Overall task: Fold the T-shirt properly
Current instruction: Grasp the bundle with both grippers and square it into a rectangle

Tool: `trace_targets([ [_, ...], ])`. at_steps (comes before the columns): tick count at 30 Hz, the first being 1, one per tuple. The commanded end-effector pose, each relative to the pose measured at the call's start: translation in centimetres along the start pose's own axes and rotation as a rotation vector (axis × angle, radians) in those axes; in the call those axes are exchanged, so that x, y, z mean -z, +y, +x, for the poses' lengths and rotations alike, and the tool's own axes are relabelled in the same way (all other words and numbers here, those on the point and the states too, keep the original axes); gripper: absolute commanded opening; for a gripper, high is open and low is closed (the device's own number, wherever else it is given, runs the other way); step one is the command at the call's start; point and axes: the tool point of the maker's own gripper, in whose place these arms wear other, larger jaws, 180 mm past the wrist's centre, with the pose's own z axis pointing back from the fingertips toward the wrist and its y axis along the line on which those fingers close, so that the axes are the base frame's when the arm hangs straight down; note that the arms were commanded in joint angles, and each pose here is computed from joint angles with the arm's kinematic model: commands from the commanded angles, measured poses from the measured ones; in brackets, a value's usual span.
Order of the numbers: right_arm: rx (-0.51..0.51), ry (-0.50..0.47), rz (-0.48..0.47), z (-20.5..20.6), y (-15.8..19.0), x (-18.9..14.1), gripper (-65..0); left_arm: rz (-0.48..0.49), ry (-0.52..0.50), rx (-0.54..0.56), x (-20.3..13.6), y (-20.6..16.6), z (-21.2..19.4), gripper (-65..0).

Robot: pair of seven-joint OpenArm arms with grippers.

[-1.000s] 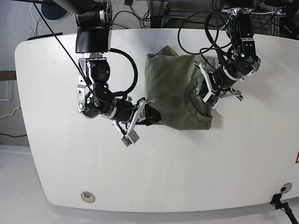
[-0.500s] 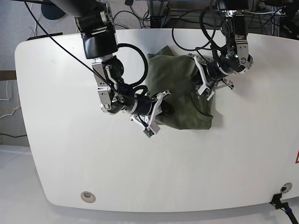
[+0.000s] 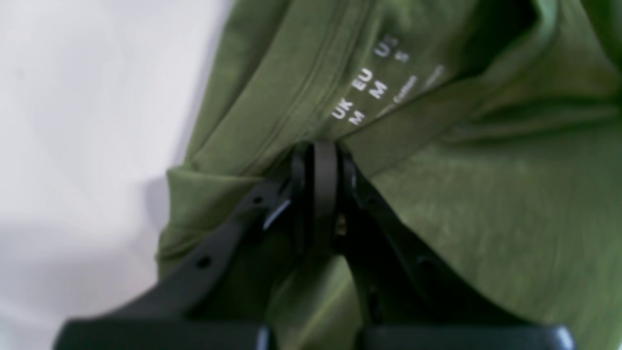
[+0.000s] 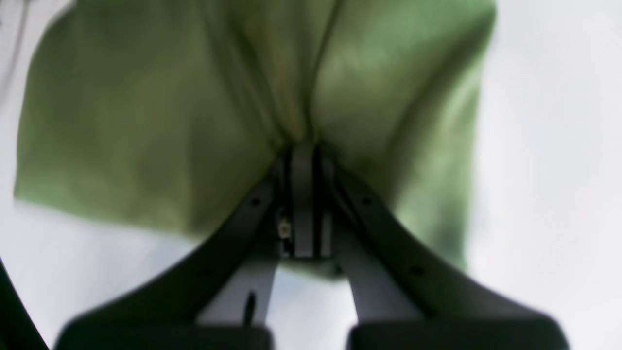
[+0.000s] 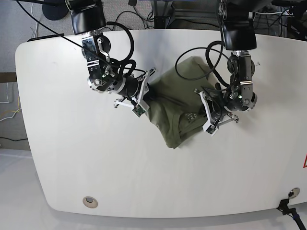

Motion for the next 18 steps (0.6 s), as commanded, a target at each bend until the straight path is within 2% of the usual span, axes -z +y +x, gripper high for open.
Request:
trace_targets([
  [1, -0.015, -0.046, -0.049, 1.5, -0.9, -1.3, -65.0, 0.020, 0.067, 0.060, 0.5, 0.2, 0.0, -65.0],
  [4, -0.029, -0.084, -0.062, 2.5, -0.2, -2.3, -65.0, 0.022, 0.022, 0.114, 0.3, -0.2, 2.7, -65.0],
  [8, -0.088, -0.164, -0.078, 5.9, -0.1, -3.6, -65.0, 0.100, -0.122, 0.184, -3.1, 0.2, 7.4, -65.0],
  [10, -0.106, -0.192, -0.084, 7.4, -0.4, -3.6, -65.0, 0.129, -0.162, 0.210, -4.8, -0.1, 7.7, -65.0],
  [14, -0.090, -0.207, -0.079, 9.1, -1.2, -2.3, -65.0, 0.136, -0.169, 0.228, -6.4, -2.0, 5.7, -65.0],
  [18, -0.051, -0.210, -0.064, 9.7, -2.2, -0.4, -65.0, 0.099, -0.108, 0.209, -6.5, -4.2, 1.6, -65.0],
])
